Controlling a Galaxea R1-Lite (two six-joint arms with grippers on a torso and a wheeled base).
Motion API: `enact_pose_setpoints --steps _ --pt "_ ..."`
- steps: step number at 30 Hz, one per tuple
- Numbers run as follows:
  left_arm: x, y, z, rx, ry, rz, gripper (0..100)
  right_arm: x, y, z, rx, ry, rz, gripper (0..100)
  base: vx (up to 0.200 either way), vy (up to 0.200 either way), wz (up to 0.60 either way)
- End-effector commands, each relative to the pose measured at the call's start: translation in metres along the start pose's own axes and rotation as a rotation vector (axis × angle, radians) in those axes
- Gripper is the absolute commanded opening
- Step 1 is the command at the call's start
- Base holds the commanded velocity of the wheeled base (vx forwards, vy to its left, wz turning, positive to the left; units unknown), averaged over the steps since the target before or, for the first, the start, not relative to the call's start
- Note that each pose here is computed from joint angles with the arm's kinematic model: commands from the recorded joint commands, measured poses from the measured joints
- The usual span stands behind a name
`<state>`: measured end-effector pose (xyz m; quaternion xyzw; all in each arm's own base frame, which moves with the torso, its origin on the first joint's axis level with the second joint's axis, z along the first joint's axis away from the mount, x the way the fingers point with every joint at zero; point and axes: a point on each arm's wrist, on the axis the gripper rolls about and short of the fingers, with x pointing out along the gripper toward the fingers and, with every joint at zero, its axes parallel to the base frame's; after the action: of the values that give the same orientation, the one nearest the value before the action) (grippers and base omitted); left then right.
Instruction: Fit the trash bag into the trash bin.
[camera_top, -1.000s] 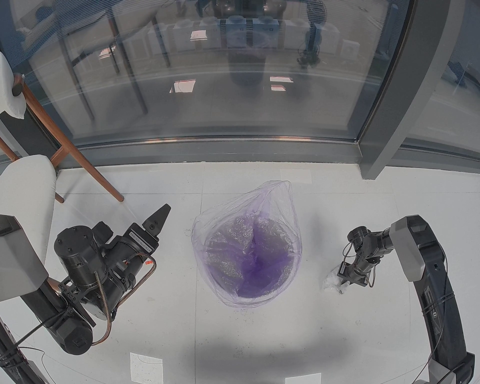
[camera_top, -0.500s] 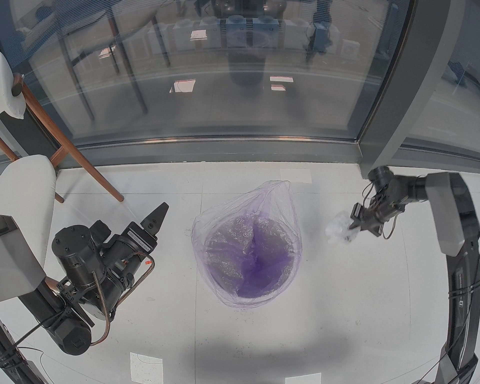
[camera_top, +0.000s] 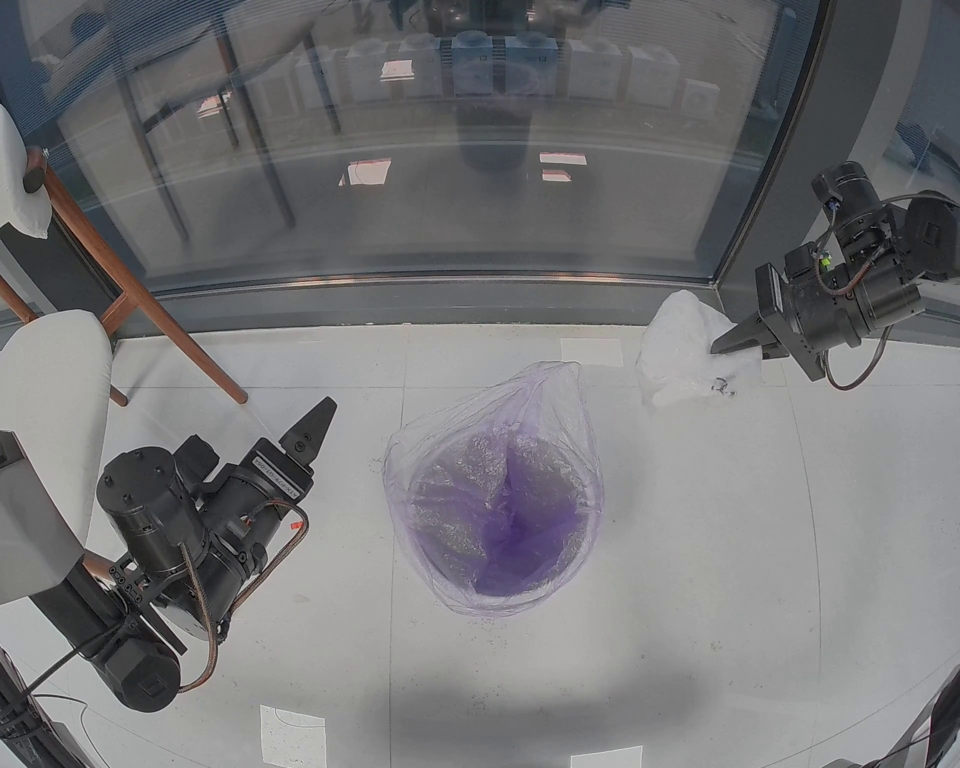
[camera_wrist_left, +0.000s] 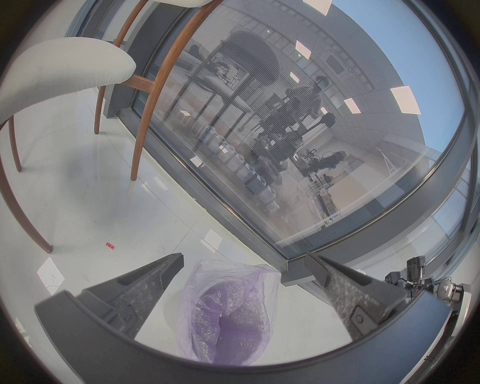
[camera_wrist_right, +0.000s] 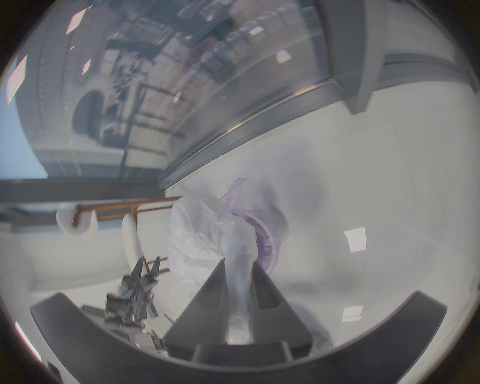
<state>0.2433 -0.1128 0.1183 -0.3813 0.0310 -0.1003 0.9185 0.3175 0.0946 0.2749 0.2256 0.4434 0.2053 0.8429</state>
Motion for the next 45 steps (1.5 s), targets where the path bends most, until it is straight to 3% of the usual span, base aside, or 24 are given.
enact_pose_setpoints --steps 1,6,11,23,33,39,45 --pt "0.000 -0.006 -0.001 -0.007 -0.025 -0.010 100 0.041 0.022 -0.048 -0.219 0.056 0.015 0 0.000 0.000 0.00" --pt "-0.002 -0.004 -0.001 -0.003 -0.024 0.002 100 0.098 0.008 -0.055 -0.341 -0.034 -0.026 0 0.000 0.000 0.00" --pt "-0.001 -0.004 -0.001 0.000 -0.041 0.017 100 0.139 -0.007 -0.054 -0.355 -0.124 0.004 0 0.000 0.000 0.00" --pt "-0.001 -0.002 -0.001 0.000 -0.041 0.023 100 0.194 -0.041 -0.078 -0.382 -0.127 -0.016 0 0.000 0.000 0.00" --pt "0.003 -0.004 0.003 -0.002 -0.067 0.018 100 0.222 -0.044 -0.094 -0.430 -0.083 -0.013 0 0.000 0.000 0.00" --pt "0.004 -0.003 0.005 0.003 -0.077 0.022 100 0.243 -0.043 -0.099 -0.461 -0.146 0.025 0 0.000 0.000 0.00" --pt "0.005 0.000 0.008 0.006 -0.088 0.033 100 0.249 -0.043 -0.105 -0.467 -0.139 0.024 0 0.000 0.000 0.00"
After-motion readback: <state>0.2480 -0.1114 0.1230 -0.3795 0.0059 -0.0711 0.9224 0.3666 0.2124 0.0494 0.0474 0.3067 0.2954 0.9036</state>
